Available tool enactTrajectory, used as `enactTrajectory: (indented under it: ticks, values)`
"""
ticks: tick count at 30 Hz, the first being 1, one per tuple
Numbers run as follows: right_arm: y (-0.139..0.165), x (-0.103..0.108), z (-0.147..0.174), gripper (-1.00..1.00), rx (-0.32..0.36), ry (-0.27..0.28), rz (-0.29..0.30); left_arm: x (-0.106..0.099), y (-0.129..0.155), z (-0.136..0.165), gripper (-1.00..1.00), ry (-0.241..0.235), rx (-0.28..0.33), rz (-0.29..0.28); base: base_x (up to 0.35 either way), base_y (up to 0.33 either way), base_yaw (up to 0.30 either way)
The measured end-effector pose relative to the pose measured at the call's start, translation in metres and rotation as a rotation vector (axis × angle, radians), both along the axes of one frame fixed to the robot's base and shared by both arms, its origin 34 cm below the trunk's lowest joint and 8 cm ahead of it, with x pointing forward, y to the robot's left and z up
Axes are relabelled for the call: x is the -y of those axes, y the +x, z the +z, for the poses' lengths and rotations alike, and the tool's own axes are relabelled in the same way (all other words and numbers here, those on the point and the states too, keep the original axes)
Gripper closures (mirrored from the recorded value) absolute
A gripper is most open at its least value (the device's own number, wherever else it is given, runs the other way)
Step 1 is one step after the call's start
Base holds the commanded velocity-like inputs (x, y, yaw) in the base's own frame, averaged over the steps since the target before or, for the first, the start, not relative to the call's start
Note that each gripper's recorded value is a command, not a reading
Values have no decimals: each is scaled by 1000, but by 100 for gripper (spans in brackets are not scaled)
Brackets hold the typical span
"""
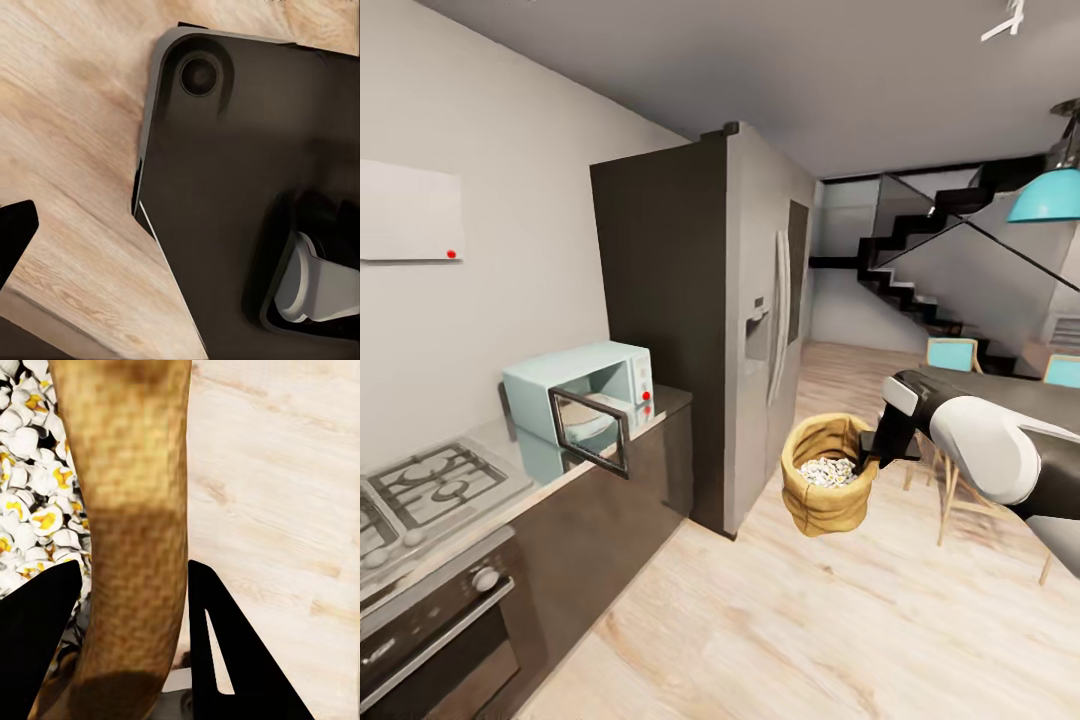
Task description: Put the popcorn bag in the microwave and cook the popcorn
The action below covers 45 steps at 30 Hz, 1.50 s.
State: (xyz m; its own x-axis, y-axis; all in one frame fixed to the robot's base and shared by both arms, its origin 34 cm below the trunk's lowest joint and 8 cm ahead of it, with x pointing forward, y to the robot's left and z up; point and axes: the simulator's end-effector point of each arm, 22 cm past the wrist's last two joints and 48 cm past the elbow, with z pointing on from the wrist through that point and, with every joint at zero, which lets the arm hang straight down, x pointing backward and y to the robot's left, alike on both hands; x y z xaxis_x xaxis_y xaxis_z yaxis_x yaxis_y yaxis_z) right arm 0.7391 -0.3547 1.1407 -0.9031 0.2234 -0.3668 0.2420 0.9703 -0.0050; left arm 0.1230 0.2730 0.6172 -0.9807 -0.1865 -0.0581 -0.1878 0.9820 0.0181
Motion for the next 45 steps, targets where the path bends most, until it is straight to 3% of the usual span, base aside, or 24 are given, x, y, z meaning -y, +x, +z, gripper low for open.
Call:
enactTrajectory:
  ticks: [29, 45]
  values:
    - [-1, 0, -2, 100, -3, -2, 0, 0, 0, 0, -100, 0, -1, 0, 99, -283, 210]
    - [-1, 0, -2, 100, -3, -1, 0, 0, 0, 0, -100, 0, -1, 0, 101, -141, 279]
